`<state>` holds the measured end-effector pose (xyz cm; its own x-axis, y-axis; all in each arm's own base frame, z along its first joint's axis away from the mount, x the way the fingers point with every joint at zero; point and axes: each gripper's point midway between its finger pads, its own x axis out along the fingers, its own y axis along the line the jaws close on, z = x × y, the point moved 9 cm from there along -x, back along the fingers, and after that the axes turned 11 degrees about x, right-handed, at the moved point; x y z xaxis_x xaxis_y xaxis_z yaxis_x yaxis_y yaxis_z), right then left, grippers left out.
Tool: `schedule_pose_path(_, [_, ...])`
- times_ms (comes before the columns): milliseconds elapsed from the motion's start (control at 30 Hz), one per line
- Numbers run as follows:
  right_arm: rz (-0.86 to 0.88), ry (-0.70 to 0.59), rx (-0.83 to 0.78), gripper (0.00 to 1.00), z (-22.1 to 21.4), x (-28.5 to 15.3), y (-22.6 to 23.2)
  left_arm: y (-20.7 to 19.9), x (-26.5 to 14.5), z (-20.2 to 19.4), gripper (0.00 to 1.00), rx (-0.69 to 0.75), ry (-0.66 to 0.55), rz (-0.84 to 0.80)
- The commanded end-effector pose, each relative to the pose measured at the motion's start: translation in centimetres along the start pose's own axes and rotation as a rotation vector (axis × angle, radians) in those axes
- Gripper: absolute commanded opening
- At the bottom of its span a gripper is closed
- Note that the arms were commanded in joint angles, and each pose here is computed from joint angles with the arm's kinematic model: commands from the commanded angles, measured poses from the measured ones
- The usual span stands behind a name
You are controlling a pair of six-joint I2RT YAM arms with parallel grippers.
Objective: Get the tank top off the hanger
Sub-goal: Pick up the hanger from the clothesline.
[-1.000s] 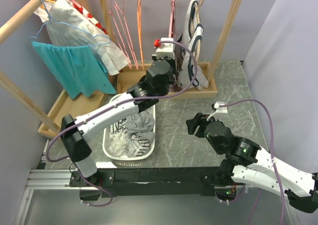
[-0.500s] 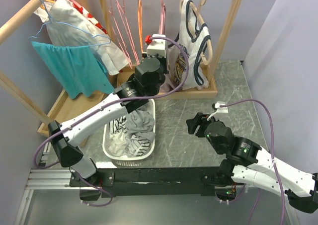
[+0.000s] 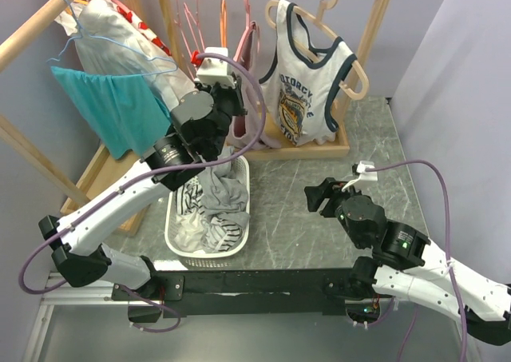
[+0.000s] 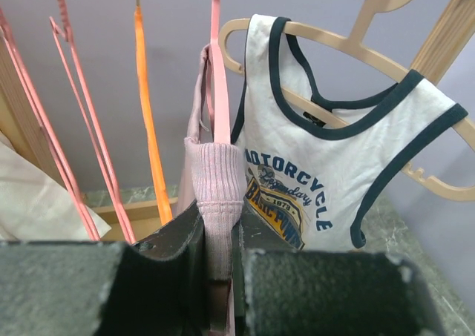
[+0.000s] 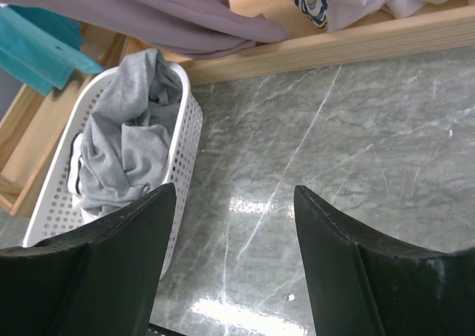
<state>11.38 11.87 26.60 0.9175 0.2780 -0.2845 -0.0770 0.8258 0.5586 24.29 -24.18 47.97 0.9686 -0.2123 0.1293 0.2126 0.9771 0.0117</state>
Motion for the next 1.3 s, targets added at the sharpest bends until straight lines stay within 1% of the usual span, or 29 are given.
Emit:
schedule_pose_path(0, [0.017,-0.024,0.034,0.73,1.0,0.0,1.1,-0.3,-0.3,0.9,0.01,-0.021,-0.046,-0.028])
schedule_pose_path(200, [0.017,-0.030,0.051,0.73,0.9,0.0,0.8,0.0,-0.3,1.7,0.01,-0.039,-0.104,-0.020])
schedule_pose_path(333, [0.017,-0.030,0.045,0.73,0.9,0.0,0.9,-0.1,0.7,3.0,0.01,-0.044,-0.146,-0.003])
schedule_pose_path(367, [0.017,-0.027,0.043,0.73,0.9,0.1,0.9,-0.4,1.3,2.7,0.01,-0.003,-0.142,-0.001])
schedule_pose_path(467, [0.009,-0.027,0.039,0.73,0.9,0.1,0.9,-0.5,2.7,2.5,0.01,-0.006,-0.137,0.002])
schedule_pose_path(600, [0.003,-0.028,0.046,0.73,0.7,0.0,0.5,-0.6,3.3,2.3,0.01,-0.010,-0.151,0.004])
schedule_pose_path(767, [-0.003,-0.033,0.056,0.73,0.4,-0.1,-0.1,0.0,2.7,2.9,0.01,-0.042,-0.212,0.009])
schedule_pose_path(900, [-0.007,-0.029,0.048,0.74,0.3,0.0,-0.1,0.2,2.4,4.0,0.01,-0.040,-0.227,-0.009])
schedule_pose_path(1067, [-0.010,-0.033,0.047,0.74,0.3,0.2,0.1,1.4,0.3,4.9,0.01,-0.095,-0.299,-0.062])
schedule_pose_path(1267, [0.001,-0.019,0.037,0.74,0.1,0.6,0.5,2.0,-0.7,5.2,0.01,-0.108,-0.345,-0.082])
